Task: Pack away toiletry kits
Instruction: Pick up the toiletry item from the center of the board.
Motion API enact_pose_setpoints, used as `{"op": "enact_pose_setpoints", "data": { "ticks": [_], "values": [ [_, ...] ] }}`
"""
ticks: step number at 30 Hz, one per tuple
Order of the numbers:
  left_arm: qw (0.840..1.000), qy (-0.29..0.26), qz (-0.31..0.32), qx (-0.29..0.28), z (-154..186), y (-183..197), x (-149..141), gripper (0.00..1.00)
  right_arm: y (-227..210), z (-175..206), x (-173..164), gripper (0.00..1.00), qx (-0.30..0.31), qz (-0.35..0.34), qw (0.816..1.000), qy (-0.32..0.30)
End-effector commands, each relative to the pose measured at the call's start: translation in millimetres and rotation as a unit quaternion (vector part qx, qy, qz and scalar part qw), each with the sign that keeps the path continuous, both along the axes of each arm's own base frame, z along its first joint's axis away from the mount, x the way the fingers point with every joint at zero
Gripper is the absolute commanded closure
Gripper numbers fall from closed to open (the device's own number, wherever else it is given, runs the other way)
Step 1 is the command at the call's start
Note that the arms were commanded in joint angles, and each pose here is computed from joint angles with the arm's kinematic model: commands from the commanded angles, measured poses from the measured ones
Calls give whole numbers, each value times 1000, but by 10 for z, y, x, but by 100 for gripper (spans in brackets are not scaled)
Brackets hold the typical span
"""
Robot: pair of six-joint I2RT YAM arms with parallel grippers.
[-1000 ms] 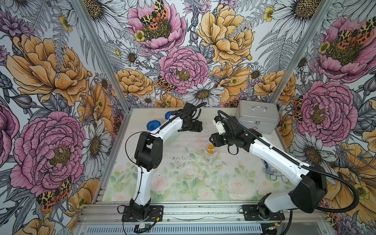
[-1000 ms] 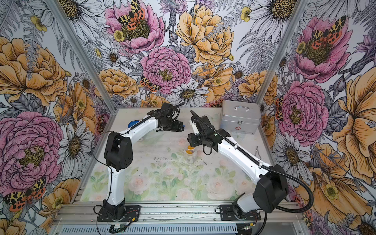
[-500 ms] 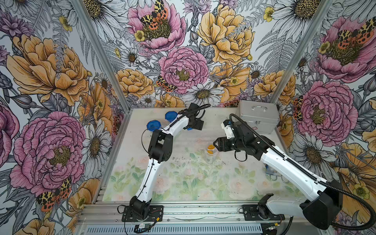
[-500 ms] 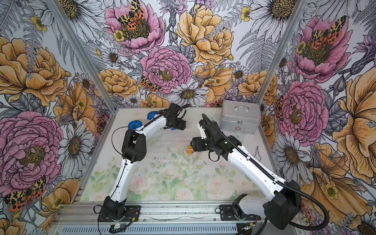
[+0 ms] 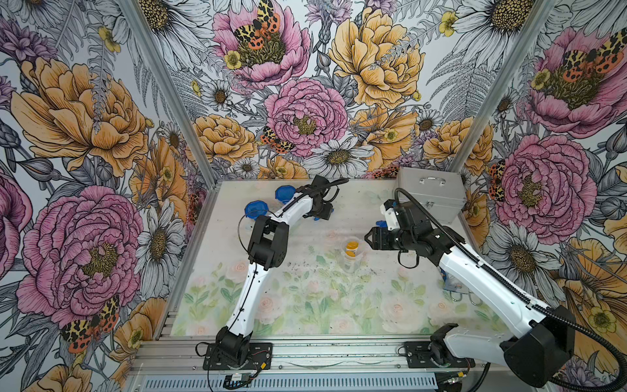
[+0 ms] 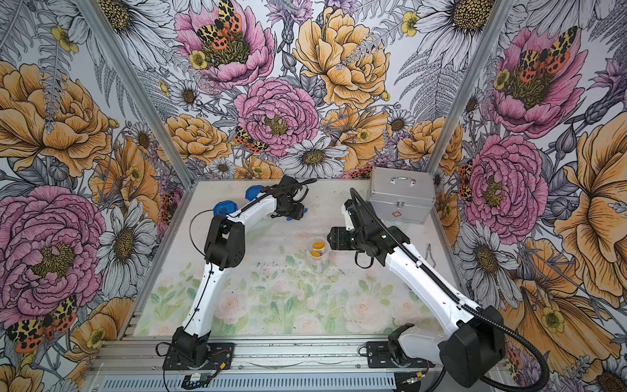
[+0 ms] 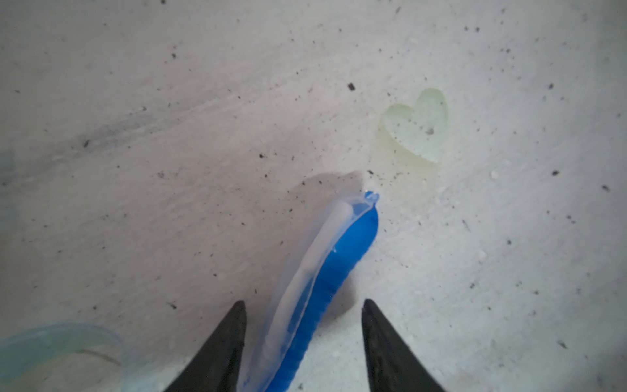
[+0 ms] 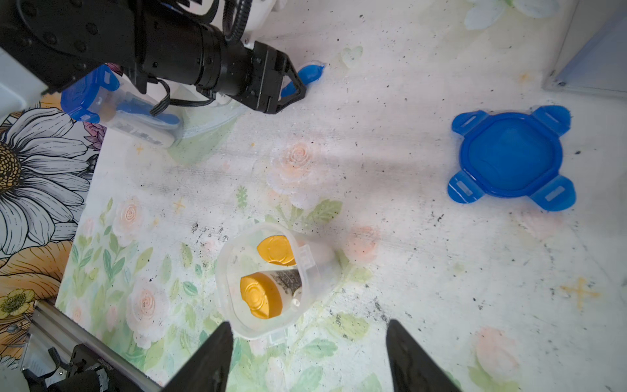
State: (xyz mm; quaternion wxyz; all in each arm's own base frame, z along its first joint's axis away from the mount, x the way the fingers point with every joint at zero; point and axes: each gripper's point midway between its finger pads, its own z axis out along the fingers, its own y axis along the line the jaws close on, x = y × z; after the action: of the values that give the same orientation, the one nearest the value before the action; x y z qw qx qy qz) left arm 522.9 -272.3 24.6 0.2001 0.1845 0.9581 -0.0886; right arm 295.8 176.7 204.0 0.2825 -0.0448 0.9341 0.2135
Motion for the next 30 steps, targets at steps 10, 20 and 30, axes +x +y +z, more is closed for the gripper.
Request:
{"op": "enact_pose_setpoints", "data": {
  "ticks": [10,20,30],
  "values": [
    [998,51,-16,21,-168,-101,-451,66,-209,67,12,29,8,-30,999,-15],
    [997,63,-21,41,-250,-150,-657,85,-304,90,-16,28,11,-43,999,-22],
    [998,43,-30,-17,277,-413,-750,100,-256,146,75,27,32,-45,998,-11]
  ]
}}
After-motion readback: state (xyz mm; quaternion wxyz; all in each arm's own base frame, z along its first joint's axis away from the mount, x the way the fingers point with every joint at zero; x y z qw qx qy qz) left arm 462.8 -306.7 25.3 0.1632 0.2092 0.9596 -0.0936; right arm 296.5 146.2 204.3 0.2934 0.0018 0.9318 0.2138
